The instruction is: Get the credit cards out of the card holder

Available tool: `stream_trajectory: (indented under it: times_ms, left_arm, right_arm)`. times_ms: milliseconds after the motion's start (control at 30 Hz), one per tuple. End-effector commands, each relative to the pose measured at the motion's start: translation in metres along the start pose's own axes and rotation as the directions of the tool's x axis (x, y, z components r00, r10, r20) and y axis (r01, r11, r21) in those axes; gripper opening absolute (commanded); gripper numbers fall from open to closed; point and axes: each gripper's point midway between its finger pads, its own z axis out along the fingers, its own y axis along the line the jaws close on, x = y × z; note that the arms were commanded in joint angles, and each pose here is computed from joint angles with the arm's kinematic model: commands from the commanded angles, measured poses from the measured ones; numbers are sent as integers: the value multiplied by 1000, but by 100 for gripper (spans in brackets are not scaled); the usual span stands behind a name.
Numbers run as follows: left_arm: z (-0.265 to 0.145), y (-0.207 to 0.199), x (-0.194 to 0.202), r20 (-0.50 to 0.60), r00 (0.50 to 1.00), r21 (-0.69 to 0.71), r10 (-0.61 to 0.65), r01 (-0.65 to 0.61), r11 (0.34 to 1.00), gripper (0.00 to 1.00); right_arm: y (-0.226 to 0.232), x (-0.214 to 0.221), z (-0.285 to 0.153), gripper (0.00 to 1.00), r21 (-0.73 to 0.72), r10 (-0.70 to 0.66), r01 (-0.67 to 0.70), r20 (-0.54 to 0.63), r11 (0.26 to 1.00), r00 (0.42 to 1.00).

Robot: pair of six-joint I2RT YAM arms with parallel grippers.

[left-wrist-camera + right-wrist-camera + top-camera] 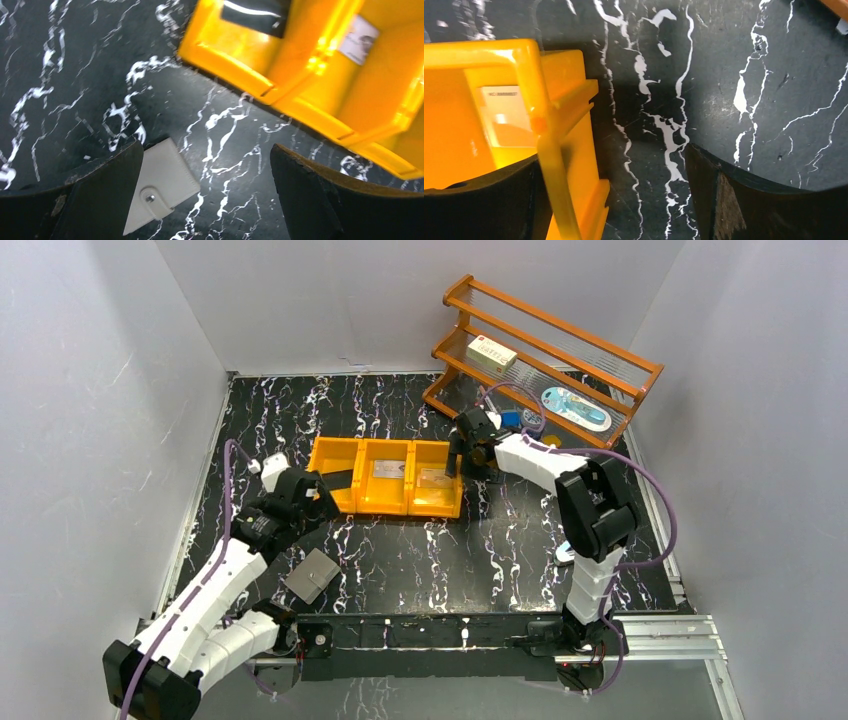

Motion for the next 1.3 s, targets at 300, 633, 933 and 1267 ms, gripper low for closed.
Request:
stream_trajectory:
  times_ms: [300, 633, 933, 1267]
  left_arm:
    - [2, 66, 46, -60, 991, -288, -123, 101, 952, 98]
    - [32, 79, 83, -79, 984, -334, -157, 123, 935, 98]
    - [40, 39, 114, -289, 954, -132, -79, 43, 990, 98]
    - [16, -19, 154, -487, 868, 168, -92, 197, 966, 92]
  right_arm:
    - [-43, -24, -12, 94, 130, -70, 63, 54, 990, 996]
    - [4, -32, -93, 97, -217, -52, 78, 122, 973, 991]
    - [5, 27, -123, 96, -381, 65, -61, -2, 922, 998]
    - [12, 105, -131, 91, -524, 110, -216, -225, 824, 968]
